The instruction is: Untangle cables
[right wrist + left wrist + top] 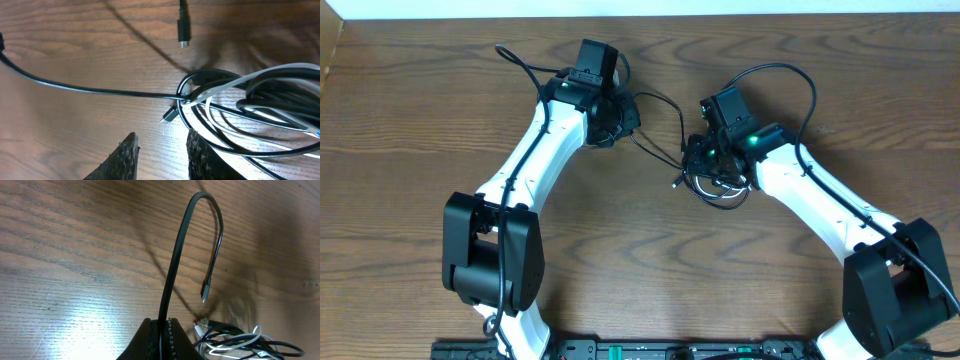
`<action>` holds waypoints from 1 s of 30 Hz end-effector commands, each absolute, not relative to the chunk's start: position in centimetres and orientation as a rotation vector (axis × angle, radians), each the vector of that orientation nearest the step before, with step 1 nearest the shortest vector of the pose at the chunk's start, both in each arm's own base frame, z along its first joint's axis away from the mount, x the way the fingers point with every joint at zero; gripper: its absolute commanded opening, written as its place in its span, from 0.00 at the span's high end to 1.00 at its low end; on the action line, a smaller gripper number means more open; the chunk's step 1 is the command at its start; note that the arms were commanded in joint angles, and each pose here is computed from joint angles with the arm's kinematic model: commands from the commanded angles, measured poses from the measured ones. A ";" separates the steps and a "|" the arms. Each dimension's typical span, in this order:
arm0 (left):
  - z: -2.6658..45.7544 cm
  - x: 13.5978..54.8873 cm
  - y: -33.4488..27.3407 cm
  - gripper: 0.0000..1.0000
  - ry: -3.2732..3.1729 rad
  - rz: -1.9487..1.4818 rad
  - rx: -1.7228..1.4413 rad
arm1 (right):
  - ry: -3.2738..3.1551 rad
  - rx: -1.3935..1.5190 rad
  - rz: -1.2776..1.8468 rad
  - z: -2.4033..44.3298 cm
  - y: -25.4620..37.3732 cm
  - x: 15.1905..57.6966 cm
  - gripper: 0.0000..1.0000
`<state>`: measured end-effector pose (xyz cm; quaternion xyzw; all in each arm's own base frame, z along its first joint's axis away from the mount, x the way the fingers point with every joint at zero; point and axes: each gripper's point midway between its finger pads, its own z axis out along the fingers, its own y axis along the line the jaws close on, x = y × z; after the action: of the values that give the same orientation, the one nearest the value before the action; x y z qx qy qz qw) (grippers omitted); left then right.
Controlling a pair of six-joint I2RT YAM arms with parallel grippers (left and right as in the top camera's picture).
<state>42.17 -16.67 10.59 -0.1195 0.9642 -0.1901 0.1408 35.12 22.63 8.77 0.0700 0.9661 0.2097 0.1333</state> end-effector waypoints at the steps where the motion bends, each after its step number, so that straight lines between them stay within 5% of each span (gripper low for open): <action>1: 9.9 42.1 -16.4 0.92 2.798 -0.525 -0.348 | 2.799 0.269 0.554 8.0 22.3 35.7 0.71; 12: 9.7 42.1 -16.4 0.93 2.802 -0.524 -0.348 | 2.845 0.287 0.589 3.5 23.4 36.9 0.72; 30: 9.7 42.1 -16.4 0.93 2.802 -0.524 -0.348 | 2.833 0.303 0.491 3.1 19.2 38.6 0.78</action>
<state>42.17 -16.67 10.47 -0.1197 0.9645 -0.1896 0.1396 38.24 19.43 3.02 0.1249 0.9699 0.1701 0.1213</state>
